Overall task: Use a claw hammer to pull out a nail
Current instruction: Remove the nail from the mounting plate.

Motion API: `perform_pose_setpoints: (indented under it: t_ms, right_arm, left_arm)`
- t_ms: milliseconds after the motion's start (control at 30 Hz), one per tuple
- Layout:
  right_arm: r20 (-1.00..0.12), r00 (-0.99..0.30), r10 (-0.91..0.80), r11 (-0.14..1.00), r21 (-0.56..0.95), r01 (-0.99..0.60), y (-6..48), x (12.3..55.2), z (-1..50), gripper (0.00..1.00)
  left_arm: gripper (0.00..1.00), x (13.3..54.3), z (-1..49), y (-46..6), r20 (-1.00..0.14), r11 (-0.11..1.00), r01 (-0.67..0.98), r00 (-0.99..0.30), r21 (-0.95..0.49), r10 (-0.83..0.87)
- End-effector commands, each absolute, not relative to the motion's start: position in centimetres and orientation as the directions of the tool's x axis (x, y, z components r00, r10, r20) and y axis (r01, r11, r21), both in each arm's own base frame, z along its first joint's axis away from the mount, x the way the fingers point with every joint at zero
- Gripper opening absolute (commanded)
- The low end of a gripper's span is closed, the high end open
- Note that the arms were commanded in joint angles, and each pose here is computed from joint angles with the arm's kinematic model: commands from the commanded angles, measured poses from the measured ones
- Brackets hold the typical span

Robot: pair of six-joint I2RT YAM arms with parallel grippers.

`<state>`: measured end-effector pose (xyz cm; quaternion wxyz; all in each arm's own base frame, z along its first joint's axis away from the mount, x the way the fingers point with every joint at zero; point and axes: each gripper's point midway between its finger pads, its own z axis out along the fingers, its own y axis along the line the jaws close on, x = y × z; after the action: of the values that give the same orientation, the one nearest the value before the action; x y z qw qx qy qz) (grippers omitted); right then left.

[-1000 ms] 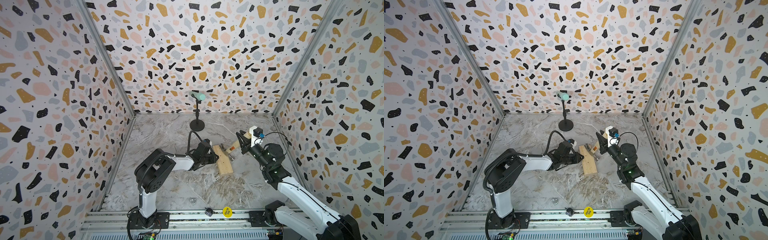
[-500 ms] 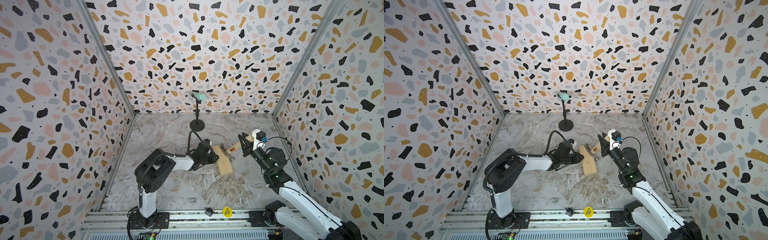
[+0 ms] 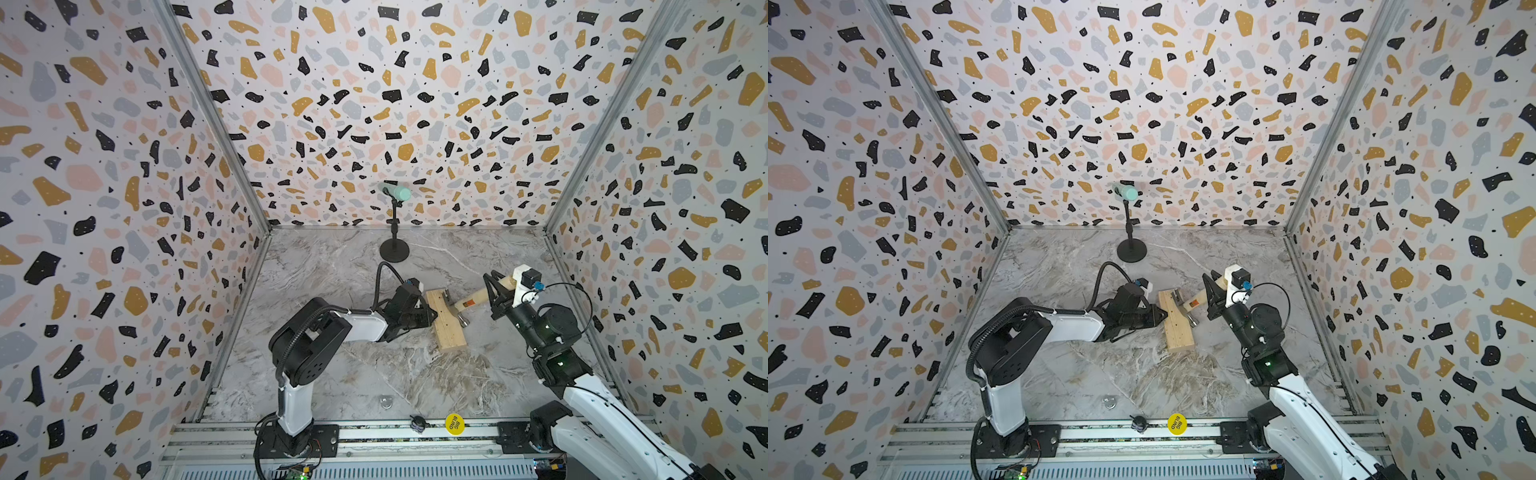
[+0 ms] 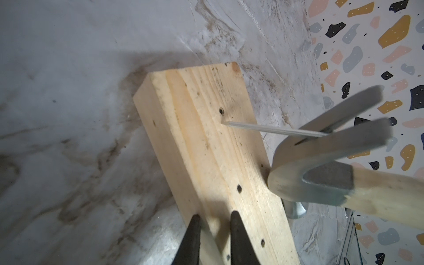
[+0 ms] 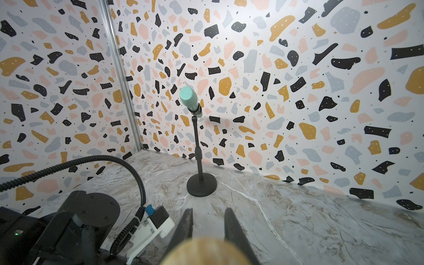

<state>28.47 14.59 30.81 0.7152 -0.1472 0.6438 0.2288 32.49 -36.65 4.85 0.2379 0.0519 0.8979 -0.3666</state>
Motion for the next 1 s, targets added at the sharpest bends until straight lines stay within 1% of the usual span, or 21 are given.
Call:
perform_pose_setpoints:
  t_ms: [0,267,967]
  right_arm:
    - [-0.979,0.050,0.197,0.839,0.142,-0.526,14.5,27.9,31.5,0.00]
    - [-0.961,0.106,0.255,0.835,0.164,-0.526,14.0,27.5,34.4,0.00]
    - [-0.935,0.232,0.268,0.865,0.128,-0.485,12.5,26.6,40.7,0.00]
  left_arm:
    - [0.18,29.9,0.8,-34.4,-0.366,0.800,0.198,-0.930,-0.566,-0.029]
    - [0.19,29.8,0.5,-34.3,-0.363,0.804,0.198,-0.931,-0.561,-0.024]
    - [0.18,30.0,0.8,-34.6,-0.369,0.801,0.207,-0.929,-0.561,-0.018]
